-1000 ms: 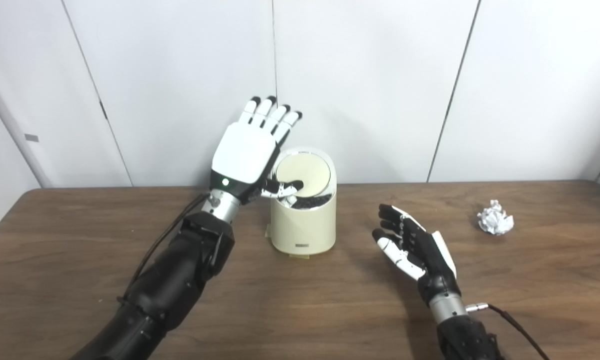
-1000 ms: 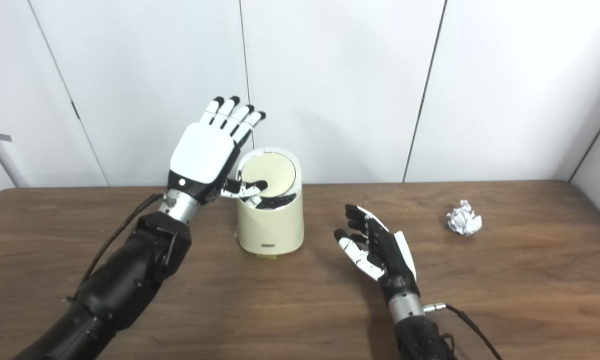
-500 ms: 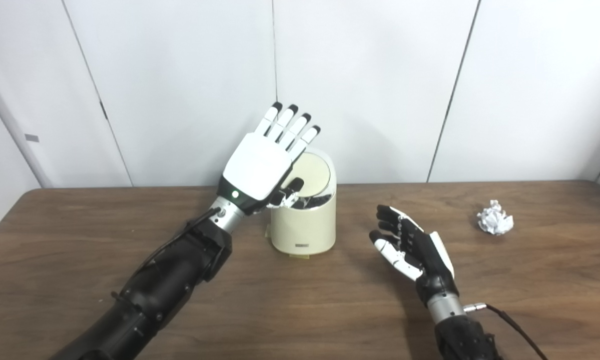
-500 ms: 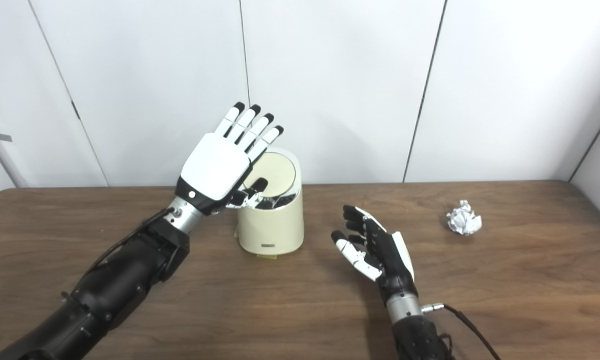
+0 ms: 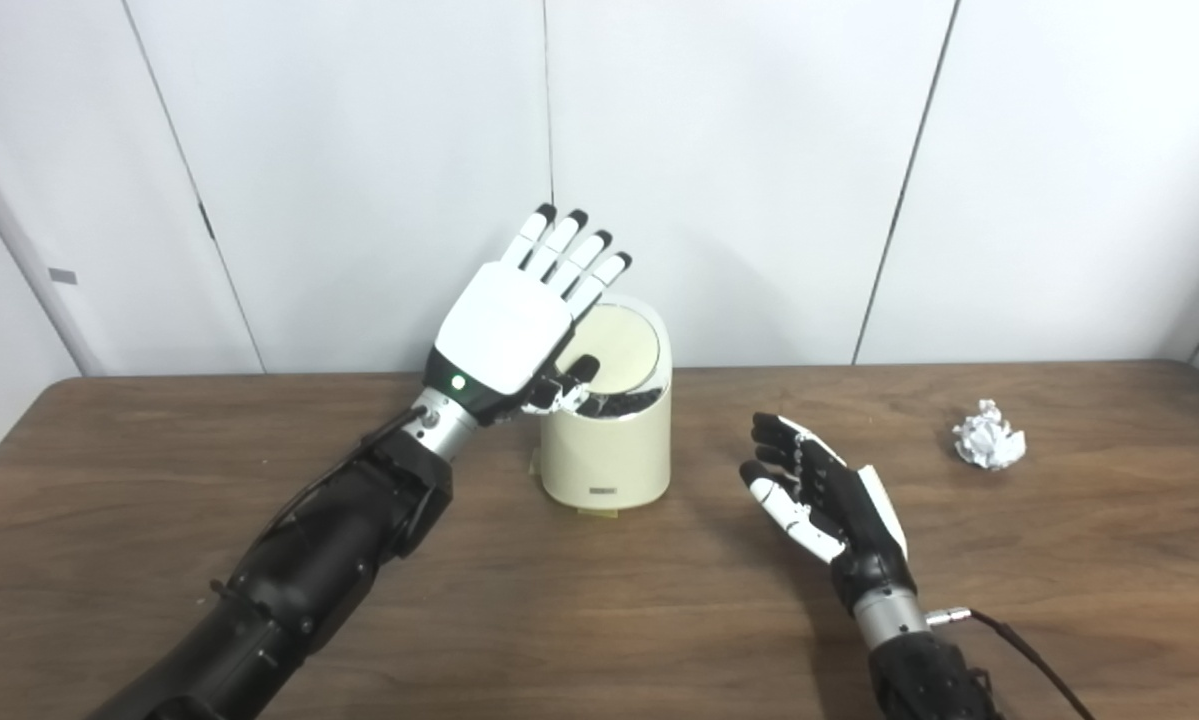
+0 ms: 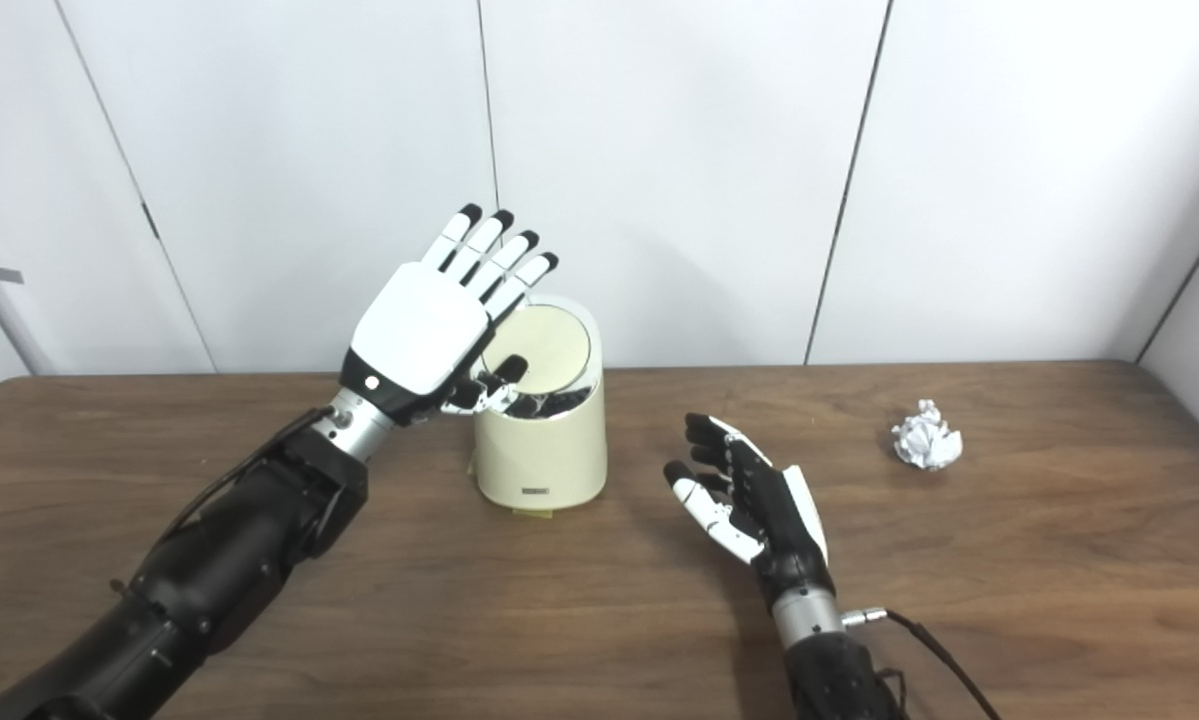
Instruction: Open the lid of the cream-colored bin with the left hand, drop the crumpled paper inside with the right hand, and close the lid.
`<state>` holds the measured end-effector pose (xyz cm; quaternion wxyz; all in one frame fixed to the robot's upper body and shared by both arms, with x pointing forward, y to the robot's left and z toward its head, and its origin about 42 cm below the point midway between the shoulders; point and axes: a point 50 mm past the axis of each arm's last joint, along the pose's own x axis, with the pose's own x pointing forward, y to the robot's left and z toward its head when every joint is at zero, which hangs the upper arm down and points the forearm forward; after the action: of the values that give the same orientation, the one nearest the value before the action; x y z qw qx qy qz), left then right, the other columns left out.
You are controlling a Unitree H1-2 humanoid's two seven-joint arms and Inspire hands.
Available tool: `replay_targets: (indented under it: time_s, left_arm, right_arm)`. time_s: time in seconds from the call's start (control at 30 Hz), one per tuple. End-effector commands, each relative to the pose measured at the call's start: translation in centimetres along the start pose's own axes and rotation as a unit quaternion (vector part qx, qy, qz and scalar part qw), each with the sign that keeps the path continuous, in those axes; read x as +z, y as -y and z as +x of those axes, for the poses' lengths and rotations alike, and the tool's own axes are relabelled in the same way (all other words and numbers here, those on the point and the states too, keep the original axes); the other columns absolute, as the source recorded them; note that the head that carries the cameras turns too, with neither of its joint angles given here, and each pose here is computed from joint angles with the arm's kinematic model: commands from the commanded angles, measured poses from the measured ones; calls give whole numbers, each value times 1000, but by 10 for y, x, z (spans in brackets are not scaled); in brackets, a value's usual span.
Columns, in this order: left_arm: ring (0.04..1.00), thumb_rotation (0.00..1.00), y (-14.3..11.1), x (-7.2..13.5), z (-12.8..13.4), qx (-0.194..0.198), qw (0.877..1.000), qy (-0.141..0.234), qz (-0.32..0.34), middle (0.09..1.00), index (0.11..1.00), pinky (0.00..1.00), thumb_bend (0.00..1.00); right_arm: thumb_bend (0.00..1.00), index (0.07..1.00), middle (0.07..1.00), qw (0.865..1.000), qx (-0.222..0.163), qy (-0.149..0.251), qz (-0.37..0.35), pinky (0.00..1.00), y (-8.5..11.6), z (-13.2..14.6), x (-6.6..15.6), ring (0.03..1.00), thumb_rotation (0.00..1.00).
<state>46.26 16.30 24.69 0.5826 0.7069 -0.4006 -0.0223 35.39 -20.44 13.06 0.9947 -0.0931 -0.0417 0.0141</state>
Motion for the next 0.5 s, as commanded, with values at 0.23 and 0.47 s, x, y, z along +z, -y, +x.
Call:
replay_targets:
  time_s: [0.23, 0.47]
  left_arm:
    - [923, 582, -21, -20, 19, 58, 996, -59, 11, 897, 897, 976, 772]
    - [935, 946, -48, -19, 31, 51, 992, -117, -16, 909, 918, 996, 505]
  right_arm:
    - [227, 817, 839, 999, -3, 51, 3, 768, -1, 15, 22, 837, 466]
    - [217, 817, 837, 999, -5, 54, 3, 763, -1, 14, 23, 835, 444]
